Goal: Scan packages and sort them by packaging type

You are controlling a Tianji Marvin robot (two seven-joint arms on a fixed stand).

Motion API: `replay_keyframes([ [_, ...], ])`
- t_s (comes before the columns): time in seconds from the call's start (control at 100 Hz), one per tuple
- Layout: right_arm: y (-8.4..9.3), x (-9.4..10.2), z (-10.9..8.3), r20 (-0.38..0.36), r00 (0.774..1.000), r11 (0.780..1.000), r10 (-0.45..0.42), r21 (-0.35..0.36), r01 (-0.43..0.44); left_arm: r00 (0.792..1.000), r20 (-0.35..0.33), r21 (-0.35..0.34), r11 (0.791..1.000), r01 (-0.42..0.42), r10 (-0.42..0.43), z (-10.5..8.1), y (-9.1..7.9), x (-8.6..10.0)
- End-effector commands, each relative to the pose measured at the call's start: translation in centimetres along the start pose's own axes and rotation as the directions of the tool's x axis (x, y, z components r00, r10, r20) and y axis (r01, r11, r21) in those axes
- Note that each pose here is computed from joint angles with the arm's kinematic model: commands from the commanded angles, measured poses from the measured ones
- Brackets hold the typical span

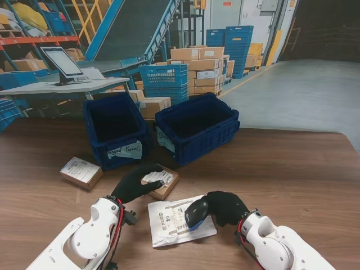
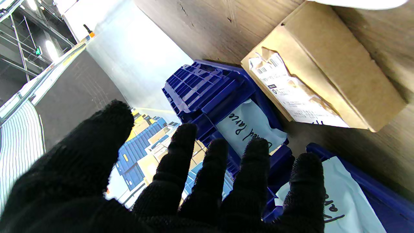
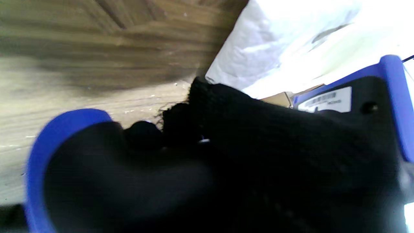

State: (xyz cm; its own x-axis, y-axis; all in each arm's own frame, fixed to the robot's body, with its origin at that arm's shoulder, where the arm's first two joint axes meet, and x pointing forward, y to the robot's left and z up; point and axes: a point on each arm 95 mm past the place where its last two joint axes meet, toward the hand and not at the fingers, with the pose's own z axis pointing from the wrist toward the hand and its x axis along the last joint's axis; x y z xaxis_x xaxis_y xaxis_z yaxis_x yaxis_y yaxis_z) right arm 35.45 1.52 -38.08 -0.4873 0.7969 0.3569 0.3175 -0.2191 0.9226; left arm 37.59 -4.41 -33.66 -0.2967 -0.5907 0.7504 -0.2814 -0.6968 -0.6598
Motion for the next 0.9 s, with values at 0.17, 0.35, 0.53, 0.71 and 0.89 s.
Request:
replay_keyframes([
  [0.17, 0.2, 0.0, 0.5, -0.011, 1.0, 1.0, 0.011, 0.008, -0.011, 1.0, -0.002, -0.032, 0.999, 0.008, -0.008, -0.4, 0.5, 0.3],
  [0.35, 0.5, 0.4, 0.2, -0.01, 1.0, 1.0, 0.026, -0.005, -0.026, 1.0, -0.004, -0.043, 0.999, -0.003, 0.003, -0.5, 0.7, 0.4],
  [0.53, 1.4, 1.1, -0.3, 0.014, 0.995, 0.995, 0.097, -0.027, -0.096, 0.998, -0.042, -0.096, 0.994, -0.059, 0.055, -0.9, 0.9, 1.1],
  [0.71, 2.4, 1.9, -1.3, 0.071, 0.988, 0.987, 0.138, -0.09, -0.132, 0.993, -0.072, -0.153, 0.983, -0.106, 0.096, -2.1, 1.6, 1.2],
  [0.89, 3.6, 2.4, -2.5, 0.133, 0.978, 0.979, 0.163, -0.146, -0.144, 0.991, -0.086, -0.205, 0.972, -0.118, 0.102, -3.9, 2.6, 0.8],
])
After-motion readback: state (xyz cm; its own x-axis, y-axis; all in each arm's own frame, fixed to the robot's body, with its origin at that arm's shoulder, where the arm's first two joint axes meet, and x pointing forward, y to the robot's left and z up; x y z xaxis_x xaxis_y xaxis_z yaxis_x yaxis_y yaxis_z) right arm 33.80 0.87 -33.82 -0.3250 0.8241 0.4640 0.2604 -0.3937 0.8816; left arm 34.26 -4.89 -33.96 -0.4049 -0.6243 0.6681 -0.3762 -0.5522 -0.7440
